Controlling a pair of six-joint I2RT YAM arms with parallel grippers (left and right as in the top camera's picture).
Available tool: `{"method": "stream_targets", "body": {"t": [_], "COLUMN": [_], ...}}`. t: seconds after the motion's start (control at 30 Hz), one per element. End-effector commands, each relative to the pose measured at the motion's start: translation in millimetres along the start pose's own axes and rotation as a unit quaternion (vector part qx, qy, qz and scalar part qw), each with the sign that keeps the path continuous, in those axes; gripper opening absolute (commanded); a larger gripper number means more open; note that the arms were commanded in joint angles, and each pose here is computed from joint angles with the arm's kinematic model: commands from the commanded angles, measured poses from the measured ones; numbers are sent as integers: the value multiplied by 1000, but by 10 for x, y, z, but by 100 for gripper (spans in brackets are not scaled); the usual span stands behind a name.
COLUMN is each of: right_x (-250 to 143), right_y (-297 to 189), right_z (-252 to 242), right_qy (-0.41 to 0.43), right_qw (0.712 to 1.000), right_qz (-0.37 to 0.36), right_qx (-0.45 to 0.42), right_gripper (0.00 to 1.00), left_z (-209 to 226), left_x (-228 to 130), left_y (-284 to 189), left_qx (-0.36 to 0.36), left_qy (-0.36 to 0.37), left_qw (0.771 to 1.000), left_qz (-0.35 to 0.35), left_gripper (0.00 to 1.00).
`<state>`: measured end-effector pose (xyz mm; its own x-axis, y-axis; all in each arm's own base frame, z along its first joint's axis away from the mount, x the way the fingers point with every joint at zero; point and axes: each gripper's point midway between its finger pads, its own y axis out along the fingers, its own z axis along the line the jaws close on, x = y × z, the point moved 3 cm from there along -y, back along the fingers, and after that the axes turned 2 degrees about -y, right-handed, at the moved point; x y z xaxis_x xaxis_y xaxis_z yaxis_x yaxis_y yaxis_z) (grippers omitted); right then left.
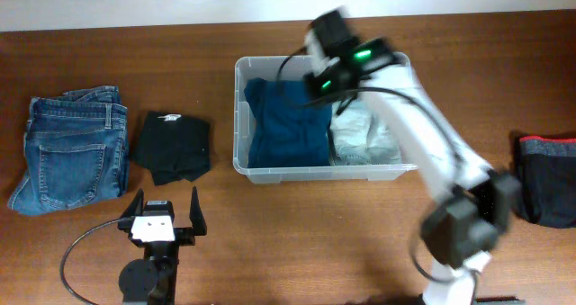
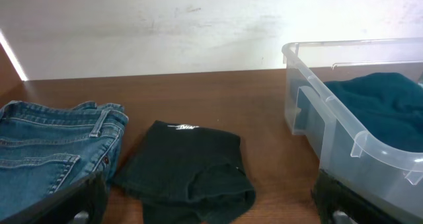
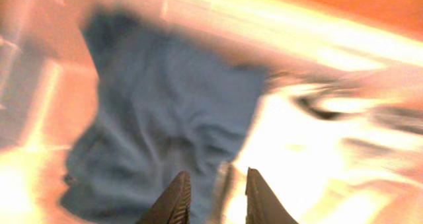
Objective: Pack container
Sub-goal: 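Move the right gripper right to the black red-trimmed garment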
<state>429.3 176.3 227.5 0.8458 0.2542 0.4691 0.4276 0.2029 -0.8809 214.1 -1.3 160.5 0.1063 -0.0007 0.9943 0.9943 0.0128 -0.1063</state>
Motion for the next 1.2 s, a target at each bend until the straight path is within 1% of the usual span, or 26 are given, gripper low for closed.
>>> {"method": "stream_targets", "body": {"t": [0.0,0.13,0.17,0.23,0.27,0.4,0.53,0.57,0.6,0.63,0.73,0.83,0.93,1.0,1.03,1.07,1.17], "right_x": [140,-149,-304,-554,-705,-1188,-1624,-1803,-1903,-2088,-2388,-2692,-2943,-3103,-3184,-3261,-3467], "right_y": [-1094,-1602,-1726,-1836,-1879,-1907,-1783,-1710,-1664,-1588,-1422,-1268,-1155,-1116,-1103,-1103,-1151], "right_z": [-516,-1188,-1452,-1811,-2001,-2566,-2979,-3111,-3174,-3290,-3466,-3599,-3702,-3764,-3797,-3823,-3876], "right_qy": [83,187,227,285,313,401,477,517,535,563,598,640,667,681,688,695,728], "right_qw": [990,971,961,943,933,895,858,836,825,806,780,744,718,705,698,691,654], "right_qz": [-106,-121,-115,-98,-84,-42,-9,3,12,26,47,63,67,68,67,66,59], "right_qx": [-42,-91,-111,-140,-155,-191,-187,-183,-181,-183,-182,-182,-185,-187,-189,-191,-197], "right_gripper": [23,26,30,35,36,38,45,45,45,46,47,57,63,64,69,70,74], "left_z": [-11,-11,-11,-11,-11,-11,-11,-11,-11,-11,-11,-11,-11,-11,-11,-11,-11], "left_x": [-12,-12,-12,-12,-12,-12,-12,-12,-12,-12,-12,-12,-12,-12,-12,-12,-12], "left_y": [2,2,2,2,2,2,2,2,2,2,2,2,2,2,2,2,2], "left_qx": [-5,-5,-5,-5,-5,-5,-5,-5,-5,-5,-5,-5,-5,-5,-5,-5,-5], "left_qy": [7,7,7,7,7,7,7,7,7,7,7,7,7,7,7,7,7], "left_qw": [1000,1000,1000,1000,1000,1000,1000,1000,1000,1000,1000,1000,1000,1000,1000,1000,1000], "left_qz": [-2,-2,-2,-2,-2,-2,-2,-2,-2,-2,-2,-2,-2,-2,-2,-2,-2], "left_gripper": [100,99,99,99,100,99,100,99,99,99,99,99,99,100,99,99,99]}}
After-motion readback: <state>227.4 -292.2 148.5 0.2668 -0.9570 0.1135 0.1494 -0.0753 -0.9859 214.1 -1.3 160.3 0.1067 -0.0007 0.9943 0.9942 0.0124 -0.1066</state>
